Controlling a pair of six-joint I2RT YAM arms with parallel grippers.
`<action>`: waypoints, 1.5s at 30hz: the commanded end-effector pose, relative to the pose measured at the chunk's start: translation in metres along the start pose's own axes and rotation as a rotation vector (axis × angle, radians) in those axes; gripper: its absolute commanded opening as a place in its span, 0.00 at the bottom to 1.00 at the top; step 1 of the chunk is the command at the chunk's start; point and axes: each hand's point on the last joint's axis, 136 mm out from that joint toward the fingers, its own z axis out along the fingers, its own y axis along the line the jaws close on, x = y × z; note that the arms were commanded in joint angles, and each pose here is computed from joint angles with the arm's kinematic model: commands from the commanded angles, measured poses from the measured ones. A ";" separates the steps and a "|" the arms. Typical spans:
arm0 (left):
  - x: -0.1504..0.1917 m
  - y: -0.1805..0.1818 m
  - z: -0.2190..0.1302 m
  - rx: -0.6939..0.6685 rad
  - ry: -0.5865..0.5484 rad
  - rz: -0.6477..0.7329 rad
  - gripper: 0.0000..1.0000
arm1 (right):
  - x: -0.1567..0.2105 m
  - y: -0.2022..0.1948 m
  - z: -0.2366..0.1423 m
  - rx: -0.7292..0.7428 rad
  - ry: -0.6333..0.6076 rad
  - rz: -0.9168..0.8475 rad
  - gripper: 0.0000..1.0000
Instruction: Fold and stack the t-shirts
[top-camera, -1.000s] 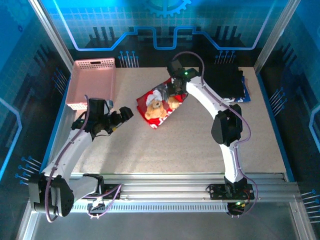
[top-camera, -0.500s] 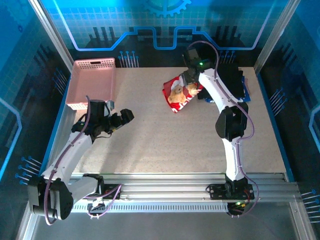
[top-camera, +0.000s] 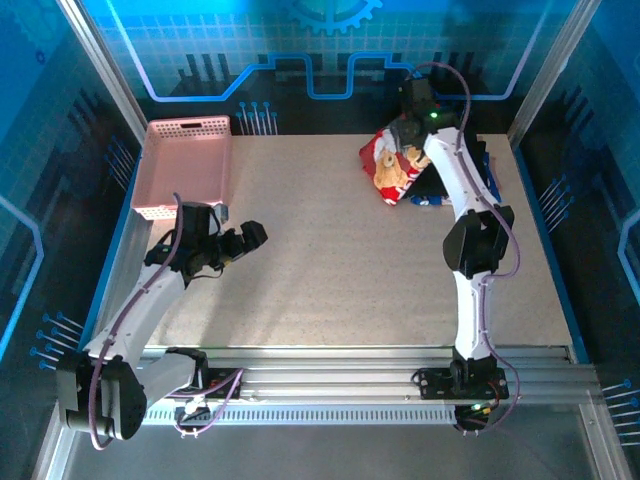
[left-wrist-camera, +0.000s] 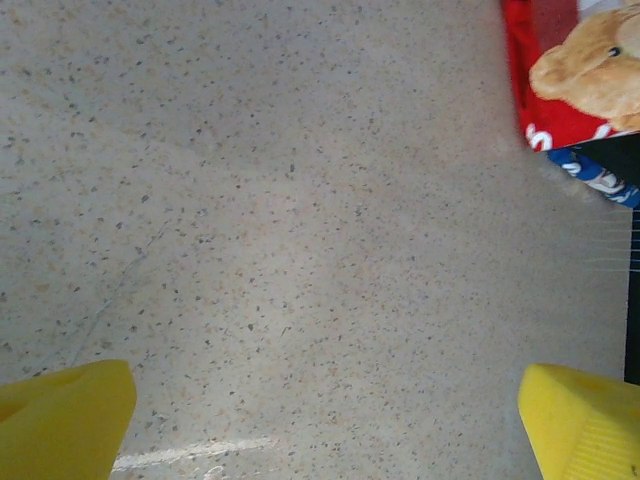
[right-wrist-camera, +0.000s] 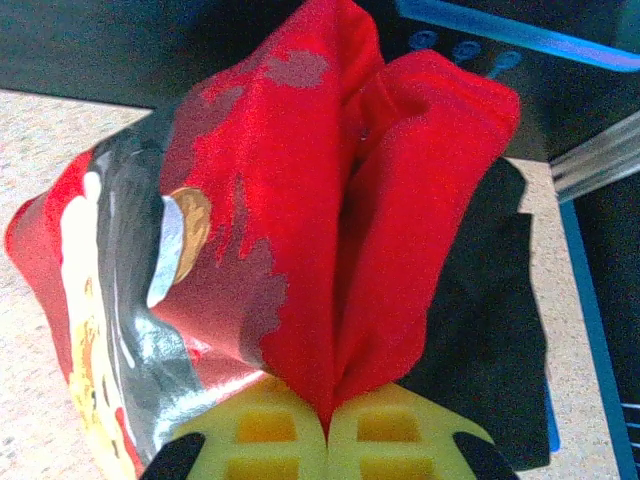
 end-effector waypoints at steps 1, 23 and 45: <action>0.009 0.012 0.000 -0.041 0.010 0.025 0.99 | -0.020 -0.047 -0.004 0.011 -0.061 0.149 0.00; 0.038 0.036 0.003 -0.111 0.111 -0.014 0.99 | 0.010 -0.156 0.041 0.329 0.006 0.109 0.78; -0.024 0.026 -0.063 -0.145 -0.353 0.067 0.99 | 0.173 -0.076 -0.140 -0.156 -0.140 0.263 1.00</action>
